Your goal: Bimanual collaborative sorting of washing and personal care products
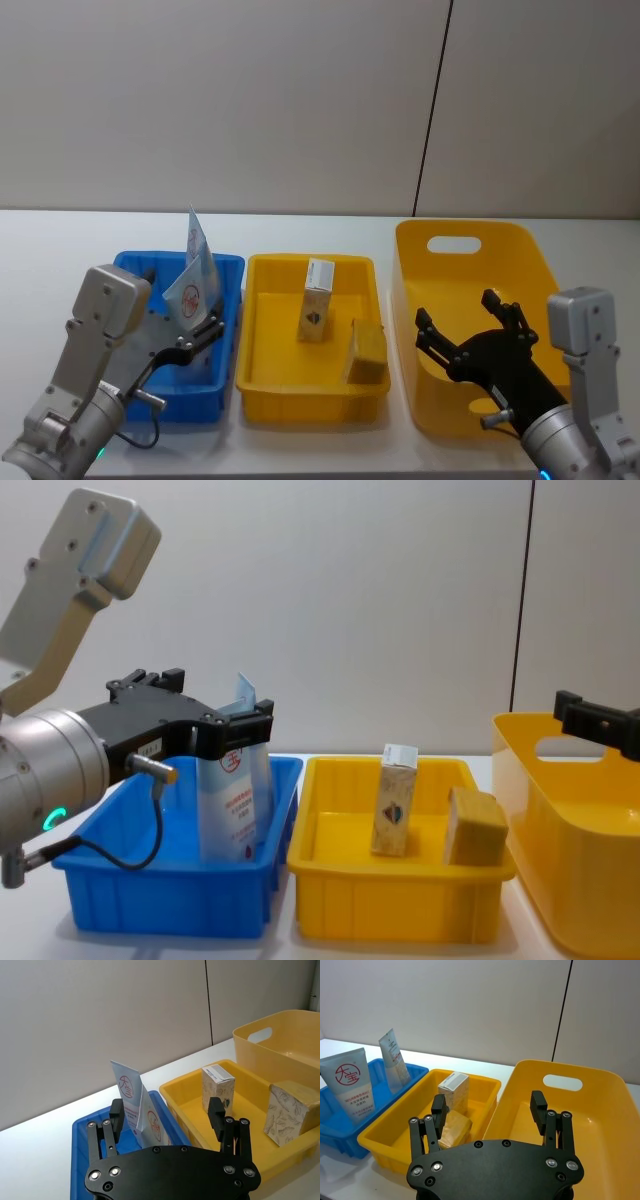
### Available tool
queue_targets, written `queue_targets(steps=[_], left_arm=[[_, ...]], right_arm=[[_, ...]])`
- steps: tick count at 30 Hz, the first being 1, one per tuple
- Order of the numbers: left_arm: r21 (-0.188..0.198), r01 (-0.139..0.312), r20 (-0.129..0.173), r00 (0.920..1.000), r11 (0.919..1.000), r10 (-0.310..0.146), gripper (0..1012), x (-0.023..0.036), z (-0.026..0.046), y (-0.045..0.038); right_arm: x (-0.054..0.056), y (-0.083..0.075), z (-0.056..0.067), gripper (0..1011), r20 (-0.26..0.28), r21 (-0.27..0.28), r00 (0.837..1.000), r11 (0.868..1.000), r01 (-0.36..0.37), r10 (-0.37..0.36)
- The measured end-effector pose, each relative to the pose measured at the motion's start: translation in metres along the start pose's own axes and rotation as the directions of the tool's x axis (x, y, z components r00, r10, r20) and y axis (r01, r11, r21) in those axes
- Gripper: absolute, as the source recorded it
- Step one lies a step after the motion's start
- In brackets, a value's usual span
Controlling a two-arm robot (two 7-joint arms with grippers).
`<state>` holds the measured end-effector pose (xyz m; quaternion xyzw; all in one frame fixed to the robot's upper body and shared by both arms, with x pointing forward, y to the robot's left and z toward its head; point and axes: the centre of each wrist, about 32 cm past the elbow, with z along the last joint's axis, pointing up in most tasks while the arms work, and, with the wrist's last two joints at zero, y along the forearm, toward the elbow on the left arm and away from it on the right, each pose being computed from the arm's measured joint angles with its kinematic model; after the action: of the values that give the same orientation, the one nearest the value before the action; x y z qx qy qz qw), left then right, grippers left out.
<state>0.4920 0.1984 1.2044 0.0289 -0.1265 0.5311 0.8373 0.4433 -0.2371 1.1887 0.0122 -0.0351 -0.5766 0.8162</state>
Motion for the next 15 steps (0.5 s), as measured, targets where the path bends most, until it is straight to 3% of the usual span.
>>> queue_targets(steps=[15], left_arm=[[0.0, 0.0, 0.0, 1.0, 1.0, 0.0, 1001, 0.0, 0.0, 0.0]], right_arm=[[0.0, 0.0, 0.0, 1002, 0.0, 0.0, 1.0, 1.0, 0.0, 0.0]])
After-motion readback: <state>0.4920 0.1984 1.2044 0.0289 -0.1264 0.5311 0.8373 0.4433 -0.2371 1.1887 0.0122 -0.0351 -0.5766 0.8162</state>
